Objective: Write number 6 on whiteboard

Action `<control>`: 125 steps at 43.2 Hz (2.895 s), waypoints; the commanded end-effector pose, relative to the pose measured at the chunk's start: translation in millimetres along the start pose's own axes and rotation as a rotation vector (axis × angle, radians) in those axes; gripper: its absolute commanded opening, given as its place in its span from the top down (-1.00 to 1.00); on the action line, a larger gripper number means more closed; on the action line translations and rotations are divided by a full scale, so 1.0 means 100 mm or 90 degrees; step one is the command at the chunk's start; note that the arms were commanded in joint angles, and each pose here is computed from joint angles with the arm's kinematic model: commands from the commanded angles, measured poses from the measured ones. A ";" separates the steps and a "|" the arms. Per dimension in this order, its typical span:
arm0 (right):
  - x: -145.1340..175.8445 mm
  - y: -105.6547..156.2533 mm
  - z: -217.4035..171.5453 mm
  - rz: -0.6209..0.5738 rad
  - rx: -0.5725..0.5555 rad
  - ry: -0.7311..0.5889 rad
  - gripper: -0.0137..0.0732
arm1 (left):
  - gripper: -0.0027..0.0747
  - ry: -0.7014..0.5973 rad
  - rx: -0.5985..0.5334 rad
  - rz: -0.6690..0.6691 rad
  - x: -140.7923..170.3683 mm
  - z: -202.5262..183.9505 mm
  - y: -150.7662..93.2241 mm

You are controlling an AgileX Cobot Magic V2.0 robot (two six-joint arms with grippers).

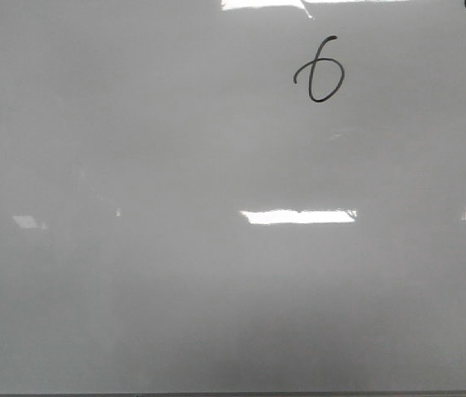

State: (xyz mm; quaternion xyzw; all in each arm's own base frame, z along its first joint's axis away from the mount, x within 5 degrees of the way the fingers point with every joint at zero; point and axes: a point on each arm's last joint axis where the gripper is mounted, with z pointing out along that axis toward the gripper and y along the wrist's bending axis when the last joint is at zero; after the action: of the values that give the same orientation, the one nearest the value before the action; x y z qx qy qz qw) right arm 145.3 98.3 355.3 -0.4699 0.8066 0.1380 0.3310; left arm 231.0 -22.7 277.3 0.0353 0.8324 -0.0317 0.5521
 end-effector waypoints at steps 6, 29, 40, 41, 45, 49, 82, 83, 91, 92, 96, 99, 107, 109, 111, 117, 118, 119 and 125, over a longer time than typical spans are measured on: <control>-0.10 -0.02 -0.11 -0.004 0.029 -0.052 -0.63 | 0.77 -0.183 0.036 -0.039 -0.03 0.14 -0.03; -0.10 -0.02 -0.11 -0.002 0.026 -0.055 -0.63 | 0.77 -0.182 0.020 -0.057 0.22 0.61 0.00; -0.10 -0.02 -0.11 0.003 0.025 -0.055 -0.63 | 0.46 -0.150 0.018 -0.058 0.33 0.71 0.00; -0.10 -0.02 -0.11 0.004 0.025 -0.055 -0.63 | 0.36 -0.150 0.018 -0.058 0.33 0.71 0.00; -0.10 -0.02 -0.11 0.015 0.025 -0.055 -0.63 | 0.02 -0.150 0.018 -0.058 0.33 0.71 0.00; -0.11 -0.03 -0.14 0.047 0.036 -0.047 -0.63 | -0.13 -0.147 0.019 -0.057 0.32 0.70 0.00; 0.24 0.09 -1.00 0.279 0.288 -0.095 -0.63 | -0.12 0.137 -0.055 0.000 -0.60 -0.52 0.07; 0.25 0.10 -1.00 0.284 0.288 -0.098 -0.63 | -0.12 0.142 -0.055 -0.004 -0.62 -0.58 0.07; 0.34 0.13 -0.97 0.287 0.287 -0.095 -0.63 | -0.12 0.140 -0.040 0.027 -0.63 -0.96 0.05; 0.34 0.13 -0.97 0.286 0.287 -0.095 -0.63 | -0.12 0.139 -0.036 0.030 -0.63 -1.00 0.04; 0.34 0.13 -0.95 0.285 0.287 -0.098 -0.63 | -0.12 0.119 -0.020 0.032 -0.63 -1.14 0.02; 0.33 0.12 -0.96 0.284 0.289 -0.106 -0.63 | -0.12 0.103 -0.012 0.042 -0.64 -1.21 0.01; 0.29 0.11 -0.97 0.278 0.294 -0.130 -0.53 | 0.05 0.094 -0.011 0.049 -0.65 -1.25 0.01; 0.29 0.11 -0.97 0.278 0.294 -0.130 -0.41 | 0.13 0.094 -0.011 0.049 -0.65 -1.25 0.01; 0.29 0.11 -0.97 0.278 0.294 -0.130 -0.22 | 0.24 0.094 -0.009 0.046 -0.65 -1.25 0.00; 0.29 0.11 -0.97 0.278 0.294 -0.130 0.36 | 0.55 0.086 0.013 0.021 -0.66 -1.25 -0.03; 0.29 0.11 -0.97 0.278 0.294 -0.130 0.43 | 0.60 0.085 0.016 0.018 -0.66 -1.25 -0.03; 0.29 0.11 -0.97 0.278 0.294 -0.130 0.53 | 0.65 0.085 0.018 0.015 -0.66 -1.25 -0.04; 0.30 0.11 -0.97 0.279 0.293 -0.129 0.84 | 0.88 0.082 0.021 0.012 -0.66 -1.25 -0.04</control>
State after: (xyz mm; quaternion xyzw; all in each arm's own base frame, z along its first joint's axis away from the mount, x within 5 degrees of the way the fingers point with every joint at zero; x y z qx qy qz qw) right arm 84.4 33.5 394.6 -0.1874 0.8815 0.0664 0.4282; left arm 140.2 -15.7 370.2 0.0589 0.8914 -0.0277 0.4485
